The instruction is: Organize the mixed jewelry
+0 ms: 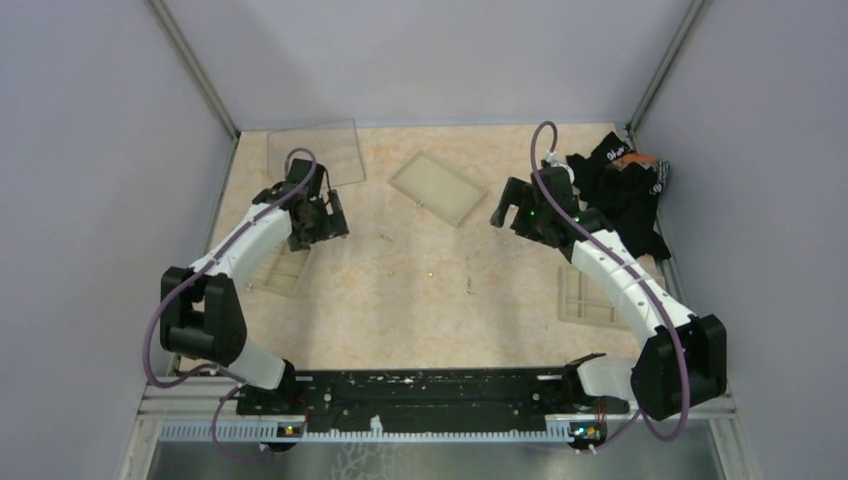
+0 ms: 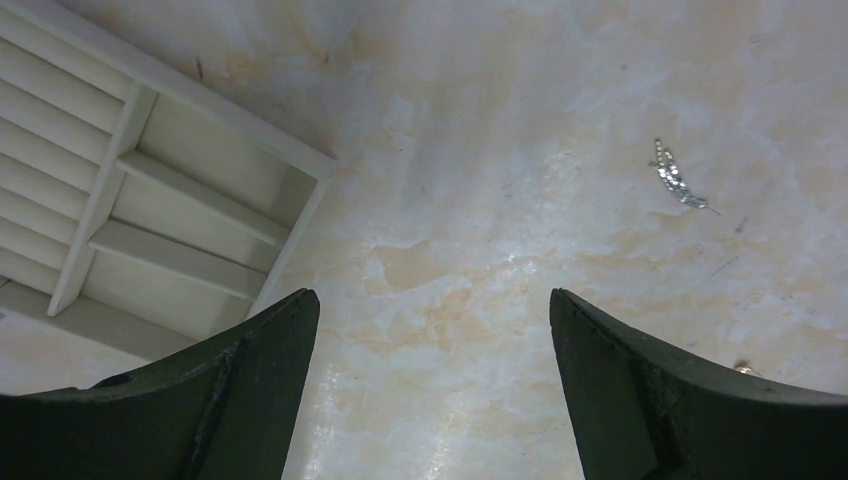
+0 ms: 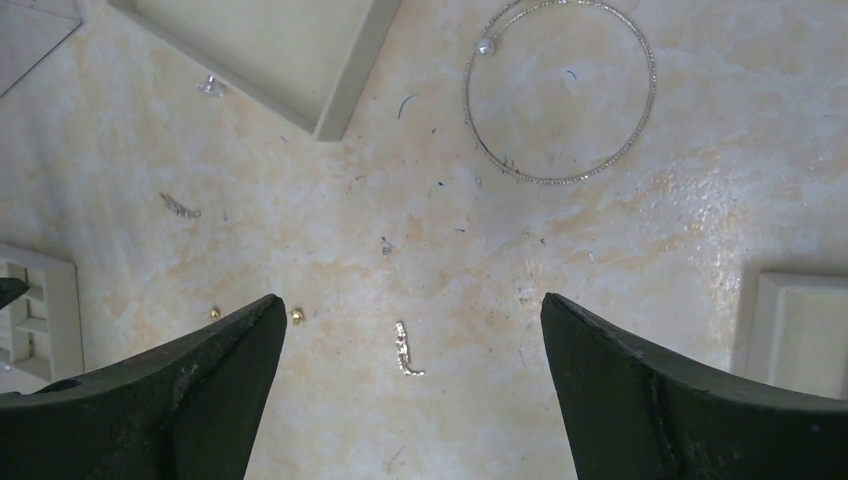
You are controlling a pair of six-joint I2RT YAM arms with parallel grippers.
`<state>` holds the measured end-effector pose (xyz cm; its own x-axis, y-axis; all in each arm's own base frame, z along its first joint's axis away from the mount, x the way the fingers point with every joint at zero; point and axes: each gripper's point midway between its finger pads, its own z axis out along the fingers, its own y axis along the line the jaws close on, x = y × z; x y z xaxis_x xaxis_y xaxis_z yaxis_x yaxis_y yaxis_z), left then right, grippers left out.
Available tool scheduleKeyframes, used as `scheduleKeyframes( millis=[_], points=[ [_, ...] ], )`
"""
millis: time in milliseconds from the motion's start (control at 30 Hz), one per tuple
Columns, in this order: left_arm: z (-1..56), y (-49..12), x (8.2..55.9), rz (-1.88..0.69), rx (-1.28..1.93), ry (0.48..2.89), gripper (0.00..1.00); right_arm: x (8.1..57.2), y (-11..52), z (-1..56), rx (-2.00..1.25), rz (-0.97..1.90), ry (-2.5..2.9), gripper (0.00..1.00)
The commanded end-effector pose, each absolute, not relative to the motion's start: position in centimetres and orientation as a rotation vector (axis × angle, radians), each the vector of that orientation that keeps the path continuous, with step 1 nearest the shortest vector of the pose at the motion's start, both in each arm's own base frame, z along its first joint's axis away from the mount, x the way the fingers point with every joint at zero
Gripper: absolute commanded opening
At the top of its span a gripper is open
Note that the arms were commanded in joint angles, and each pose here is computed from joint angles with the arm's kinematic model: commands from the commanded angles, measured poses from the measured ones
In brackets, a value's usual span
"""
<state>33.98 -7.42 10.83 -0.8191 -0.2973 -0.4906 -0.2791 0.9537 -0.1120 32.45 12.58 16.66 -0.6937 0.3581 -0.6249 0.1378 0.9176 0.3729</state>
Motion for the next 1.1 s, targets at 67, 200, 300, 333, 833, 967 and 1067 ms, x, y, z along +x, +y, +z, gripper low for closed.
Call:
scheduleKeyframes(
  millis=[67, 200, 300, 333, 833, 967, 1067],
  points=[
    [8.4, -4.5, 33.6, 0.059, -0.485, 2.586, 0.86, 33.5, 13.2, 18.5, 0.353, 0.433, 2.276, 0.97],
    [6.9, -3.8, 34.2, 0.021, -0.498, 2.616, 0.87, 33.3, 13.2, 17.9, 0.352, 0.433, 2.290, 0.97],
    [6.1, -4.0, 34.7, -0.009, -0.475, 2.633, 0.89, 33.2, 13.3, 17.7, 0.355, 0.433, 2.298, 0.97],
    [5.7, -4.3, 34.8, -0.021, -0.467, 2.638, 0.90, 33.1, 13.2, 17.5, 0.358, 0.430, 2.302, 0.97],
    [6.8, -14.3, 35.0, -0.501, -0.241, 2.672, 0.90, 32.7, 13.3, 17.1, 0.387, 0.443, 2.310, 0.96],
    [8.0, -19.9, 35.4, -0.692, -0.153, 2.653, 0.93, 33.1, 13.8, 17.0, 0.379, 0.469, 2.315, 0.96],
    [9.0, -22.3, 36.6, -0.728, -0.137, 2.646, 0.92, 33.4, 14.2, 17.1, 0.376, 0.485, 2.318, 0.96]
  ],
)
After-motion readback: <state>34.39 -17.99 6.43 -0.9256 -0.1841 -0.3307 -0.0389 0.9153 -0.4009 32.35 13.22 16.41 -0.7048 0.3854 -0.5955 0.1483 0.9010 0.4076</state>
